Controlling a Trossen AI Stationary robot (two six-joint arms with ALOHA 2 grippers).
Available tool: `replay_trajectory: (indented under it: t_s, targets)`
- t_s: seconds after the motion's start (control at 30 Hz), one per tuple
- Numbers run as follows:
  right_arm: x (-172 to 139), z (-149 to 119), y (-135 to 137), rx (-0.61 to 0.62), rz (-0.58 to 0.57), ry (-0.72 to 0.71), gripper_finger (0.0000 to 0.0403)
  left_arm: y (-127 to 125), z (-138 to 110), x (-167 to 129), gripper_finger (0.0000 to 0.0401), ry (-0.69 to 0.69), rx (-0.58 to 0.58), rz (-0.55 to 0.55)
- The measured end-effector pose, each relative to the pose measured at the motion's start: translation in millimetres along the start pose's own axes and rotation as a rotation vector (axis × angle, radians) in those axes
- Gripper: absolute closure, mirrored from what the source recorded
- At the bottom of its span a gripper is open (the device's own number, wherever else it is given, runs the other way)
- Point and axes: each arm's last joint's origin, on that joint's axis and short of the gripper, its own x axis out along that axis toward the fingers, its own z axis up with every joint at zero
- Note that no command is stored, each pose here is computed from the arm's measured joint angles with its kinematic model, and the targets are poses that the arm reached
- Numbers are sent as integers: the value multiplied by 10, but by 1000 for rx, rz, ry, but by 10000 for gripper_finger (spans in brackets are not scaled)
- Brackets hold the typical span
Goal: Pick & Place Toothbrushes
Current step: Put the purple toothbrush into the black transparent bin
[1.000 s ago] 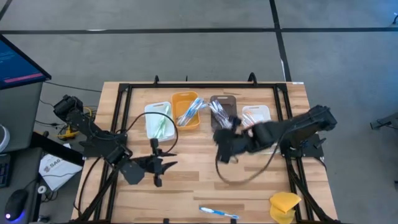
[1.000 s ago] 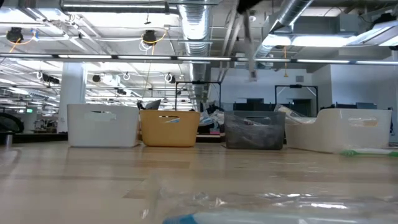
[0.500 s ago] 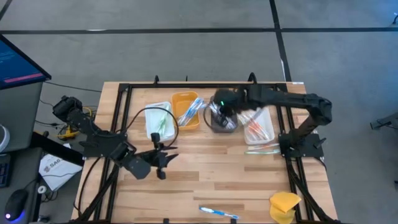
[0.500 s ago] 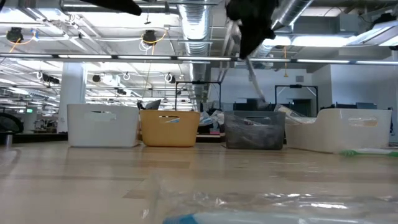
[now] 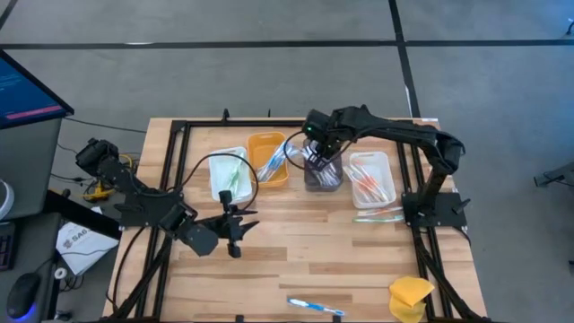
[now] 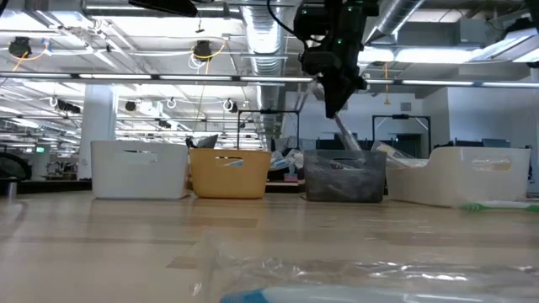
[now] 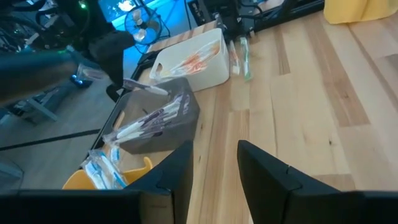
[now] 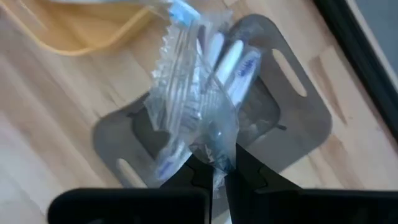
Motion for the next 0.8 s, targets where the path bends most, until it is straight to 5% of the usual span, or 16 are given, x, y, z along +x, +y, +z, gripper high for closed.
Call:
replay_trajectory:
  t_s: [0.8]
  targets:
    - [-13, 13, 101, -15, 106, -16, 374, 0, 18, 0, 284, -13, -17, 1]
